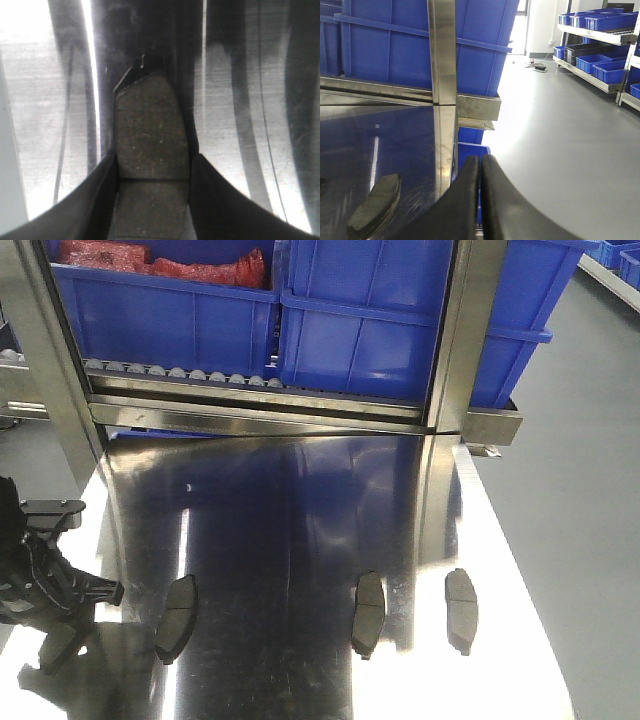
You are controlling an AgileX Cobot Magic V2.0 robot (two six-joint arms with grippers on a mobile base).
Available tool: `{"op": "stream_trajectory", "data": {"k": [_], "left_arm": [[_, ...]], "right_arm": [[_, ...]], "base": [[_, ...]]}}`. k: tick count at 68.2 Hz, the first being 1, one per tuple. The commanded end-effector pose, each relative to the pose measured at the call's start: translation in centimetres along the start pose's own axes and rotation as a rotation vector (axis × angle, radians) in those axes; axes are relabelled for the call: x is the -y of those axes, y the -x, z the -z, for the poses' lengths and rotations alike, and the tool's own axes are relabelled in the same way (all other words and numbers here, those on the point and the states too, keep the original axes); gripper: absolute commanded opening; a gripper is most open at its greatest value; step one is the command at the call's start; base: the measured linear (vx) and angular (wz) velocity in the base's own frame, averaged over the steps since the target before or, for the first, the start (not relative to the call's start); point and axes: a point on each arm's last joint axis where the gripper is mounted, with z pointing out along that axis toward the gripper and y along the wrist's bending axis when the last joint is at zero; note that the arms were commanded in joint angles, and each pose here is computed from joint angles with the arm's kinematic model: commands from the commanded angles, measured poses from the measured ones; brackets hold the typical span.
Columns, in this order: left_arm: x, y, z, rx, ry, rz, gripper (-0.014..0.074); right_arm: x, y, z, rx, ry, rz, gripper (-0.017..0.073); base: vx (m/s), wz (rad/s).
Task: Move and align brake pads A on conveyor
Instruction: 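Lift the grasped brake pad off the table with the left gripper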
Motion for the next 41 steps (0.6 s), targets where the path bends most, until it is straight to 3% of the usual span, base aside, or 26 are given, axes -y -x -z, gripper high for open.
{"op": "stream_trajectory", "data": {"k": [1,18,41], "left_arm": [[0.3,0.6,1.5,0.073,-0.011,0.011,0.0],[0.4,0.3,4.9,0.178,-0.015,-0.004,-0.0008],[0.6,-3.6,13.8,0.523,-0.025,-0.02,-0.0008]], "right_arm": [[-0.1,0.3,0.0,0.076,0.007,0.003,-0.0011],[-0.1,0.3,0.0,0.076,0.007,0.003,-0.0011],[-0.1,0.3,0.0,0.076,0.007,0.003,-0.0011]], "base": [[0.0,0.0],[0.0,0.0],[0.0,0.0]]}}
